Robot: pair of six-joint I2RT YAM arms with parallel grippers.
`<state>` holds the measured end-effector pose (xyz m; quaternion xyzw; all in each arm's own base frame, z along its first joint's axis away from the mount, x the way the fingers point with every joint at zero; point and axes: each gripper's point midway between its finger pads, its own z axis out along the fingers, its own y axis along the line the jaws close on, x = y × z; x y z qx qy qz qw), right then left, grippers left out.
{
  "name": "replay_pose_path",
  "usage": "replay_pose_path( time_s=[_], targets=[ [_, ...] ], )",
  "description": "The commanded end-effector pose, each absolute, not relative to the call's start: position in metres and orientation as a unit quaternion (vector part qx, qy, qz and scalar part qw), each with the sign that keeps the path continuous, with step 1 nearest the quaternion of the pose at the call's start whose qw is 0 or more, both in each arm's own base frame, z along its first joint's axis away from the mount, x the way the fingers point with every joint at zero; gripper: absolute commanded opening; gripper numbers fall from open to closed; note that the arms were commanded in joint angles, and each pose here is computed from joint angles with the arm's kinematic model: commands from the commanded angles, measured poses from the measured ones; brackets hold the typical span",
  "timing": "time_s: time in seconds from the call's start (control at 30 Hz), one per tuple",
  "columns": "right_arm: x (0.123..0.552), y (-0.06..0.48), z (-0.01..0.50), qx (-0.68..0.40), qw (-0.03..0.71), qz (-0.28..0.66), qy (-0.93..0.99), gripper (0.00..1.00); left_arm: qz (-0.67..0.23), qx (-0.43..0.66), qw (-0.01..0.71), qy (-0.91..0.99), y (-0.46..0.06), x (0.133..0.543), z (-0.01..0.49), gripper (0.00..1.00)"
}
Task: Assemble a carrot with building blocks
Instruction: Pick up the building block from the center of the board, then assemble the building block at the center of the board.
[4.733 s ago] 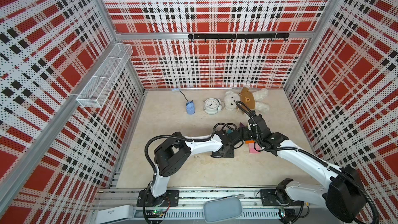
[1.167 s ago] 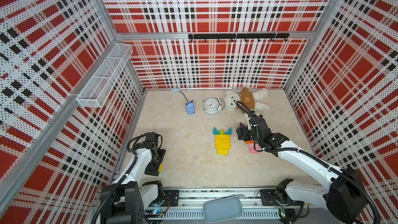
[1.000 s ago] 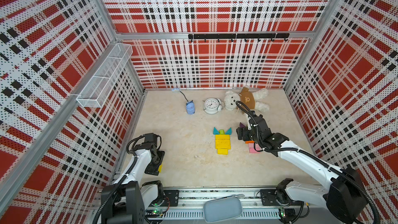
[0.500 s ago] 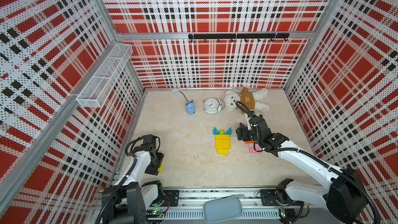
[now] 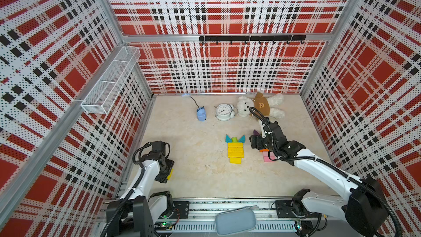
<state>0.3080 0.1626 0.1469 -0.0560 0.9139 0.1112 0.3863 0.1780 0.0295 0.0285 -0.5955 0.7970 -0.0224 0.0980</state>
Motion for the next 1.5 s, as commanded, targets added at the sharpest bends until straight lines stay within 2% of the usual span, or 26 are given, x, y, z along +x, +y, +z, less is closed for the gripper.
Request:
replay_pose_path(
  time_s=[0.0, 0.2, 0.37, 0.6, 0.83, 1.1, 1.47],
  targets=[
    [0.314, 0.165, 0.154, -0.059, 0.404, 0.117, 0.905, 0.87, -0.026, -0.550, 0.137, 0.823, 0.022, 0.202, 0.049, 0.62],
    [0.314, 0.159, 0.156, -0.047, 0.415, 0.108, 0.902, 0.87, -0.012, -0.413, 0.175, 0.894, -0.028, 0.238, 0.078, 0.63],
    [0.315, 0.152, 0.155, -0.038, 0.418, 0.090, 0.903, 0.87, -0.001, -0.278, 0.181, 0.944, -0.100, 0.248, 0.095, 0.63],
    [0.317, 0.134, 0.154, -0.012, 0.428, 0.049, 0.902, 0.86, -0.011, -0.121, 0.174, 0.977, -0.203, 0.242, 0.097, 0.62],
    [0.315, 0.105, 0.165, 0.041, 0.457, 0.018, 0.889, 0.86, -0.035, 0.000, 0.163, 0.986, -0.288, 0.218, 0.094, 0.62],
    [0.307, 0.072, 0.178, 0.115, 0.485, 0.048, 0.866, 0.86, -0.036, 0.051, 0.127, 0.990, -0.334, 0.200, 0.062, 0.64],
    [0.307, 0.076, 0.180, 0.109, 0.484, 0.061, 0.866, 0.86, -0.048, 0.044, 0.106, 0.992, -0.351, 0.200, 0.037, 0.65]
  ],
)
